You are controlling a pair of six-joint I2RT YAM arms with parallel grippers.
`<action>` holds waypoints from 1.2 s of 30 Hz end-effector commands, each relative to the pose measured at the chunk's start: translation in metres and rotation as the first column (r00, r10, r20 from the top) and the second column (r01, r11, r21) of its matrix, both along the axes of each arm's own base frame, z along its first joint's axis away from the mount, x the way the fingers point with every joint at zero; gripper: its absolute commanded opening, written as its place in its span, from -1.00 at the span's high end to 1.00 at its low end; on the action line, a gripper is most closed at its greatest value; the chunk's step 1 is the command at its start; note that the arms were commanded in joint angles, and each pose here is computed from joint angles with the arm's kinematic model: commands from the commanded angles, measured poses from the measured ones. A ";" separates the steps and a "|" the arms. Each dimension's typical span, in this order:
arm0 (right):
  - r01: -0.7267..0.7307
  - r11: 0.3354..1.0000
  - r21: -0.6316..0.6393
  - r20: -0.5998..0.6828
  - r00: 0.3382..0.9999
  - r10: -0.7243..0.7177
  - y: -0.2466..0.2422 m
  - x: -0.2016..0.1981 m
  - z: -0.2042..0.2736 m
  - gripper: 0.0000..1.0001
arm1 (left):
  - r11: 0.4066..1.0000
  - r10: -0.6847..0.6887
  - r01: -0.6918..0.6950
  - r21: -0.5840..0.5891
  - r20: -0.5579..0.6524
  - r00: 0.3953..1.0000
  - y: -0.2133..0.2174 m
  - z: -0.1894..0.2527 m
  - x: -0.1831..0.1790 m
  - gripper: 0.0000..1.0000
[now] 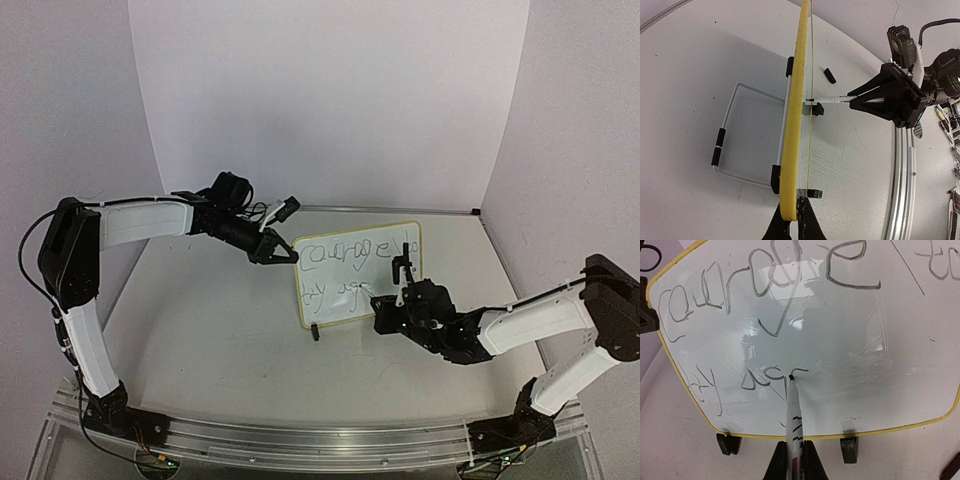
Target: Write a sentence on the whiteboard
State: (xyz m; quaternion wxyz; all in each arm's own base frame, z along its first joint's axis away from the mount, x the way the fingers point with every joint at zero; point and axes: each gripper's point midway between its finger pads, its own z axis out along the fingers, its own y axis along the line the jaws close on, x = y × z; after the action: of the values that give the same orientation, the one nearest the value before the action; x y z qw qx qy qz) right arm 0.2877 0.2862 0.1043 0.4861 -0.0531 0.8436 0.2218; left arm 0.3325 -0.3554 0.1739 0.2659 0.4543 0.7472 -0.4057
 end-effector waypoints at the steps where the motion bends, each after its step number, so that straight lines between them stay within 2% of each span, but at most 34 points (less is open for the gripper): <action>1: 0.051 0.998 -0.040 0.002 0.999 -0.051 -0.009 0.006 0.001 1.00 | 0.998 0.017 -0.025 0.063 0.121 0.993 0.007 -0.003 0.012 1.00; 24: 0.082 0.996 -0.018 0.087 0.993 -0.080 -0.010 0.015 0.040 1.00 | 0.998 0.016 -0.023 0.059 0.123 0.992 0.007 0.000 0.011 1.00; 36: 0.079 0.996 -0.034 0.012 0.997 -0.078 -0.011 0.010 0.008 1.00 | 0.998 0.017 -0.024 0.060 0.125 0.992 0.007 0.000 0.012 1.00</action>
State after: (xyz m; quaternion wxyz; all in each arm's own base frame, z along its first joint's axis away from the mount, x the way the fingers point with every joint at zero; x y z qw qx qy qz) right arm 0.2931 0.2766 0.1161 0.5000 -0.0486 0.8441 0.1872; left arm 0.3324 -0.3556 0.1740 0.2665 0.4555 0.7463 -0.4055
